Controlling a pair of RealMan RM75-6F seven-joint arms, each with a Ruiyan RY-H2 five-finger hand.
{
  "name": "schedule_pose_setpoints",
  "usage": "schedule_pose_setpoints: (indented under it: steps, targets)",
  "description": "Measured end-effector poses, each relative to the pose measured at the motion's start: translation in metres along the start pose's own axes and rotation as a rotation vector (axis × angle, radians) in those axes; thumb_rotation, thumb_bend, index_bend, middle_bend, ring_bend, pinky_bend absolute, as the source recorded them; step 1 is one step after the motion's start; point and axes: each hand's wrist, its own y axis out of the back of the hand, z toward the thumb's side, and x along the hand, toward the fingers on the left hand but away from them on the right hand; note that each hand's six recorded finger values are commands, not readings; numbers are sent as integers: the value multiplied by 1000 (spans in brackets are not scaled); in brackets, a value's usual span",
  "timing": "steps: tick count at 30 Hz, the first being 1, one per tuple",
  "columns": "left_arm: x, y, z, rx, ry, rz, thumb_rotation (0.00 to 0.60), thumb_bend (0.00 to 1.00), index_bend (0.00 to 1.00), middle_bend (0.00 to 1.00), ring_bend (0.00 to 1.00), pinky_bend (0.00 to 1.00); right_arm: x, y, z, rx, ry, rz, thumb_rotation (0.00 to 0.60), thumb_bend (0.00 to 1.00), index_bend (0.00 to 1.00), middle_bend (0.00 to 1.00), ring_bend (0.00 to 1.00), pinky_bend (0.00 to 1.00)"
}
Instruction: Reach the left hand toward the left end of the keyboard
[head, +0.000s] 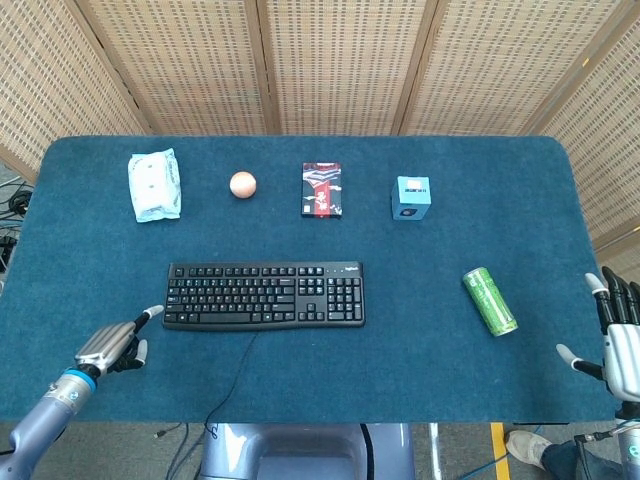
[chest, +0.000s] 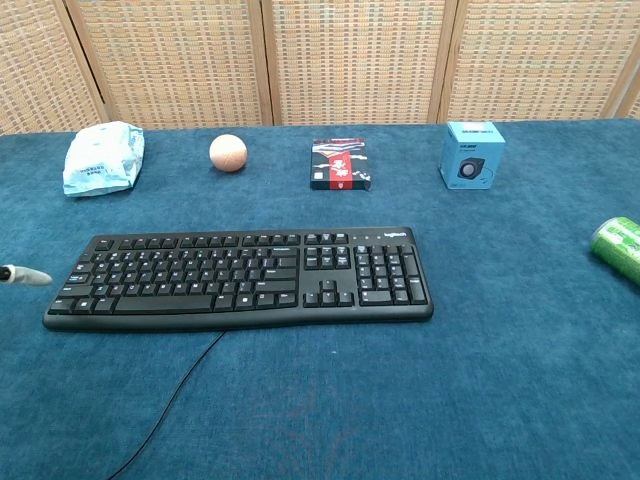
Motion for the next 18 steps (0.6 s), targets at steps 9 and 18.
schedule_pose_setpoints:
  steps: [9,18]
  targets:
    - [9,-3,9,-7,-19,-17,600,743,0,956,935,905,0,0,0,-3,-4,4,600,0,0,0,0,0]
    - [15,-10,6,-16,-4,-42,600,739,0,956,935,905,-1,1,-2,-8,-10,6,600,0,0,0,0,0]
